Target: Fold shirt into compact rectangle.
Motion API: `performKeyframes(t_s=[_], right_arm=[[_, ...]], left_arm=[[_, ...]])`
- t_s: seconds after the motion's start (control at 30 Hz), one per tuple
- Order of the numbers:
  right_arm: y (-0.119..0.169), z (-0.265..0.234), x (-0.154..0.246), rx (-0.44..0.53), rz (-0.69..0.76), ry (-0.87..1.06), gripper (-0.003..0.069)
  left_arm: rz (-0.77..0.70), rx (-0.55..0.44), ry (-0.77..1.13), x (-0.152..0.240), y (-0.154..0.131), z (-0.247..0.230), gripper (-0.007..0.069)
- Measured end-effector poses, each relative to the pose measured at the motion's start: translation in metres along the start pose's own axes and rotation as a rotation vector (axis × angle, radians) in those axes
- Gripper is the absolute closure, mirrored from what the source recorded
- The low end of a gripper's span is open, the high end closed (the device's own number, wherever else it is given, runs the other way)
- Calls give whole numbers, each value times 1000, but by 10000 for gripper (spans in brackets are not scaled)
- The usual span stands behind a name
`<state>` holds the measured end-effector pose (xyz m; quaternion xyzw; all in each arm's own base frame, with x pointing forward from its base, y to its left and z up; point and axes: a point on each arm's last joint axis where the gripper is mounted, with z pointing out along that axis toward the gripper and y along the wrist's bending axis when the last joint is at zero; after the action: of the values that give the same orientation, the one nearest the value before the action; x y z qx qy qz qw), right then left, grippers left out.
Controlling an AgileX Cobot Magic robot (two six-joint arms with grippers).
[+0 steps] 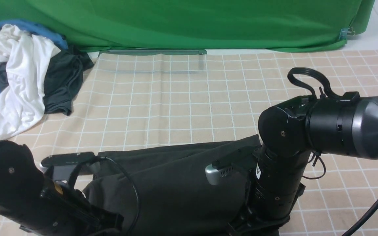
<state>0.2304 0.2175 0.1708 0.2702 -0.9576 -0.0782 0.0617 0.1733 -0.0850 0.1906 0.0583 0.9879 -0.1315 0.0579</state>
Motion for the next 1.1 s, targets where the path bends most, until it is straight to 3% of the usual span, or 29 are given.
performKeyframes(t_s=[0.17,0.3,0.47,0.77,1.1], right_arm=[[5,-24,6,-27,-5,-85,624],[16,-51,2,-128,3,-285,624],[21,-43,-6,-188,20,-292,624],[25,16,-14,-162,28,-113,624],[24,0,-6,-135,14,-150,624]], left_arm=[[12,23,-72,-4,-6,-22,606],[22,129,-142,-7,-17,-31,606],[24,225,-149,-18,-25,-19,606],[12,171,28,-7,-11,28,606],[62,140,-68,-3,-9,12,606]])
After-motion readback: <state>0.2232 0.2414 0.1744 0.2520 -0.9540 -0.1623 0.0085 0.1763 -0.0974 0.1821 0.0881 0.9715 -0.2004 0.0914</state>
